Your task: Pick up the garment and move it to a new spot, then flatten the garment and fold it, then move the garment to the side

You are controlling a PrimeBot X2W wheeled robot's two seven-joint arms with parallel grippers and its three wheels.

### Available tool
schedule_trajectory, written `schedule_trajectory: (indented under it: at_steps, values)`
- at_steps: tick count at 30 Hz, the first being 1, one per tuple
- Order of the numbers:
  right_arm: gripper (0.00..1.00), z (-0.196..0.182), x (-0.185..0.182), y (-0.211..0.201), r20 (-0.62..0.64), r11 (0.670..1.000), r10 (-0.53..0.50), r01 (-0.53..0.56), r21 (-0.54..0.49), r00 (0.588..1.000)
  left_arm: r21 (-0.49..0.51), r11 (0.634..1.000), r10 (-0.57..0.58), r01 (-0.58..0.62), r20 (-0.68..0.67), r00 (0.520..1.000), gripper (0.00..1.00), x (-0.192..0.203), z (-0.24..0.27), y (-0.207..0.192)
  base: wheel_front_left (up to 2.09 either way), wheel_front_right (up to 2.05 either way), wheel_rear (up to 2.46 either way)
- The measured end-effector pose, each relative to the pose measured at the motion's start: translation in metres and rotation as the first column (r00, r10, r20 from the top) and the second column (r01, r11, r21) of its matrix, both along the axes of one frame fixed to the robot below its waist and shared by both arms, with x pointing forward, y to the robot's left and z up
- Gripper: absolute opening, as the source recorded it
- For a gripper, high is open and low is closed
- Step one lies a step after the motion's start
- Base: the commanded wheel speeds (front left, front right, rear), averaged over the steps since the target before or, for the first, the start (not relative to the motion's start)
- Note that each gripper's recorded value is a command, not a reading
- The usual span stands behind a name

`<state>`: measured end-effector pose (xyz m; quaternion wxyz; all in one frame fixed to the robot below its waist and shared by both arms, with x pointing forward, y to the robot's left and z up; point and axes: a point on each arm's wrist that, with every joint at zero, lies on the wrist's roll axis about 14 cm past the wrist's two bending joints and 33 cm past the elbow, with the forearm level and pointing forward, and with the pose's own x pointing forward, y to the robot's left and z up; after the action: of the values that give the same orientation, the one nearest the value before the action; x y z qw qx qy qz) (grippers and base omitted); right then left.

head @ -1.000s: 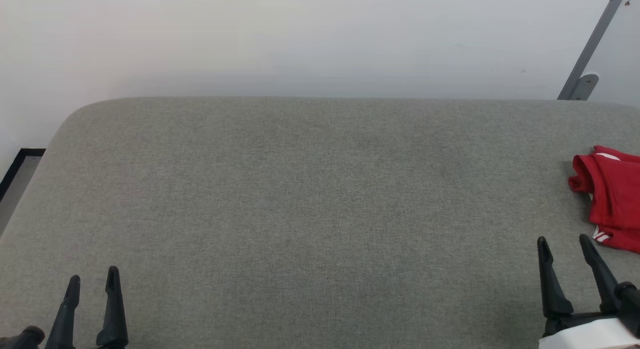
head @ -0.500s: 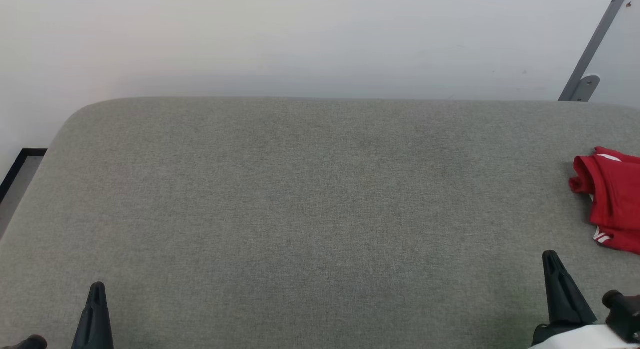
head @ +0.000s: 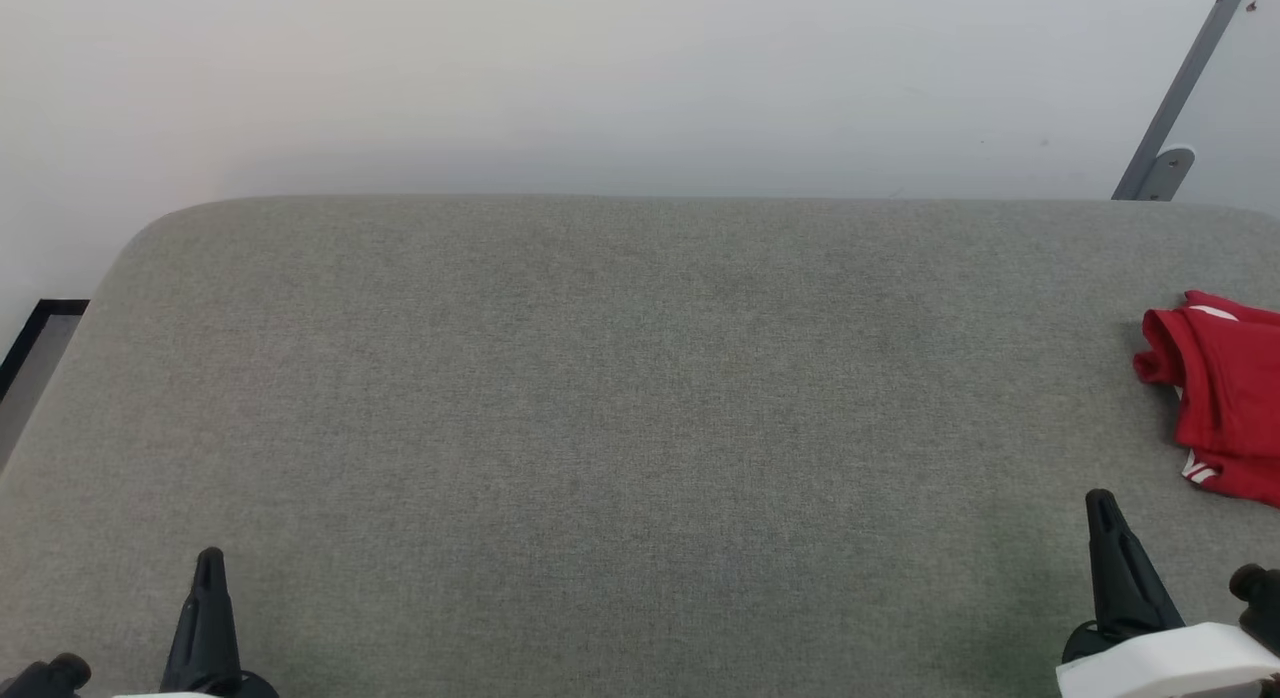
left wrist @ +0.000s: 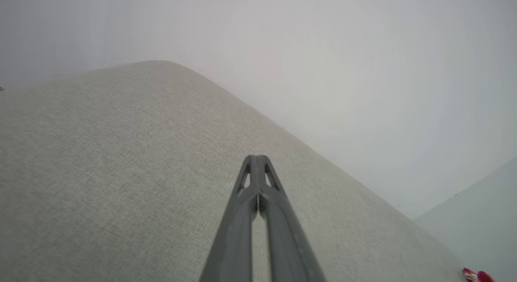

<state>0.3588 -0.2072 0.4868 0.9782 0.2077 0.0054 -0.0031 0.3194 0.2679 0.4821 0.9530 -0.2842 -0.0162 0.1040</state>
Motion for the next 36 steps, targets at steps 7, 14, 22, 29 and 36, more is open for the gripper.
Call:
schedule_trajectory:
  at_steps: [7,14,22,29,36]
  values:
    - [0.00,0.000,0.003,-0.001,-0.011,0.993,-0.016,0.017,0.115,1.000,-0.101,0.995,-0.001,0.002,0.009,1.000,0.00,0.006,0.000,-0.004,0.00,0.00,0.00]
    - [0.00,0.000,0.006,-0.002,-0.023,0.972,-0.029,0.034,0.234,0.999,-0.202,0.979,-0.006,0.009,0.019,1.000,0.00,0.013,0.000,-0.009,0.00,0.00,0.00]
    - [0.00,-0.002,0.008,-0.003,-0.039,0.939,-0.039,0.050,0.341,0.998,-0.299,0.954,-0.012,0.019,0.026,1.000,0.00,0.019,-0.001,-0.014,0.00,0.00,0.00]
    - [0.00,-0.001,0.010,-0.002,-0.043,0.904,-0.041,0.055,0.424,0.998,-0.374,0.927,-0.018,0.030,0.038,0.999,0.00,0.024,0.000,-0.019,0.00,0.00,0.00]
    - [0.00,0.002,0.014,-0.001,-0.039,0.870,-0.039,0.053,0.490,0.998,-0.430,0.902,-0.023,0.043,0.052,0.998,0.00,0.030,0.002,-0.023,0.00,0.00,0.00]
